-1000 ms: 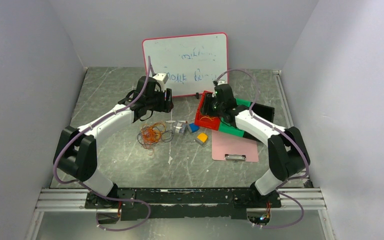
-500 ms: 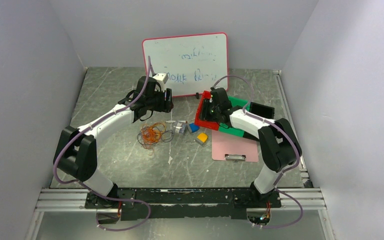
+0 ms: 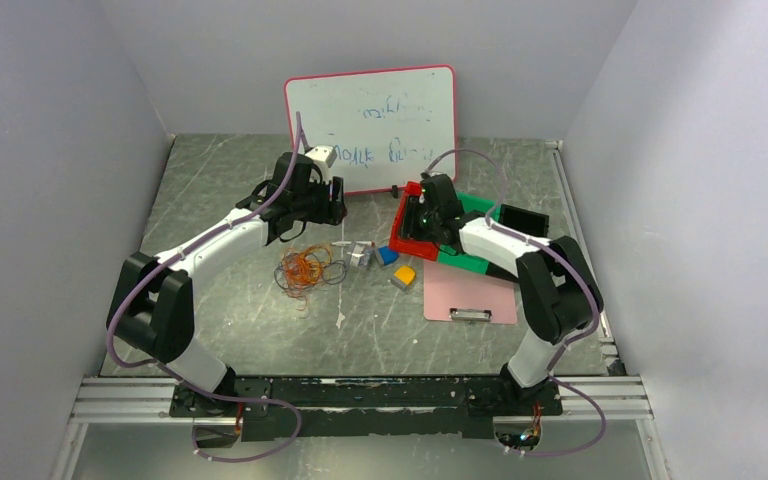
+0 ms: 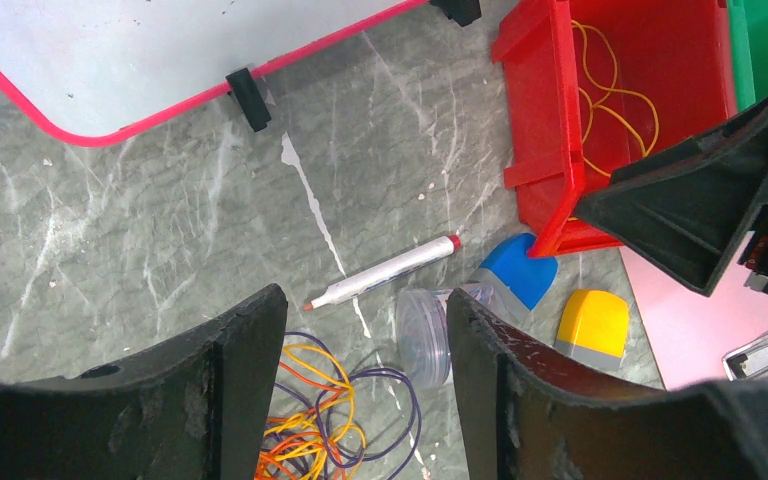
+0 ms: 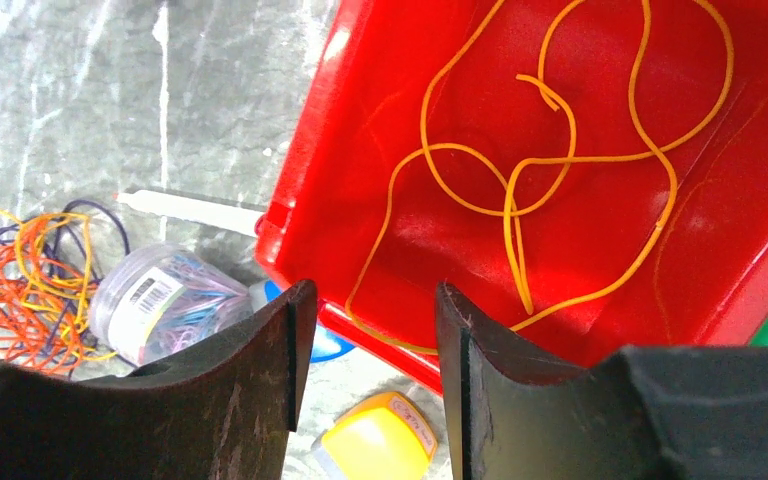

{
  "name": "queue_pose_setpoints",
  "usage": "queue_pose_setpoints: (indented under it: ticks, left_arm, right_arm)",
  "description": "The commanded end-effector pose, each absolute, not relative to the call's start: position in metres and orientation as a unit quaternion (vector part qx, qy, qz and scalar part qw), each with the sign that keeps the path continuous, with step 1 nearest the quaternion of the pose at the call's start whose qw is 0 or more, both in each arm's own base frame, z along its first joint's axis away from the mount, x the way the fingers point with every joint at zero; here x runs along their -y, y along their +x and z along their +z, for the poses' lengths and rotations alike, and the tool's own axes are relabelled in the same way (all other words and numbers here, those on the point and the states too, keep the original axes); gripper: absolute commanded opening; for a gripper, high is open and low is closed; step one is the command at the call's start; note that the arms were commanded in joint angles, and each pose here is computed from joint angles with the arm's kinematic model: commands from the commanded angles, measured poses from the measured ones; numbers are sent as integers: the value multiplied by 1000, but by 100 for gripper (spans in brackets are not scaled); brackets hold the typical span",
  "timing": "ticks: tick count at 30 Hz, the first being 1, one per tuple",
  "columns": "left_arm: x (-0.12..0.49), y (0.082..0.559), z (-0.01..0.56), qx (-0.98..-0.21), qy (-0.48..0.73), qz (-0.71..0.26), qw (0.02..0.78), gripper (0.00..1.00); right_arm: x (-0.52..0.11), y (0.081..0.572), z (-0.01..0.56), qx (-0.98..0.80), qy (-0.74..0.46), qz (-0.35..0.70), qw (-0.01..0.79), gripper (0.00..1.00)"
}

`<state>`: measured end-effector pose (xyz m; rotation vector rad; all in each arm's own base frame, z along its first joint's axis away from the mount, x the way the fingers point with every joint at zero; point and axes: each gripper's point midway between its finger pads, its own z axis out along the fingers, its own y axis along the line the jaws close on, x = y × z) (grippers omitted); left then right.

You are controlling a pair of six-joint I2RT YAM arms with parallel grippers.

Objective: Untangle the cables

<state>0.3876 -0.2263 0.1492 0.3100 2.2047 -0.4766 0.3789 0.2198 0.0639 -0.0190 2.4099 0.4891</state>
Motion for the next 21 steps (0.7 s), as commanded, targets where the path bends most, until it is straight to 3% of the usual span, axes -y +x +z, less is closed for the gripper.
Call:
queue_pose_setpoints:
  ticks: [1, 10, 21]
  left_arm:
    - [223, 391, 162, -875, 115, -188, 432, 65]
    - [224, 391, 161, -875, 115, -189, 430, 65]
    - [224, 391, 161, -875, 116, -189, 430, 64]
  right_arm:
    - [-229, 390, 107, -899, -34, 215, 381, 51]
    - [-235, 361, 94, -910, -59, 243, 331, 50]
    - [-235, 368, 77, -921, -46, 226, 314, 50]
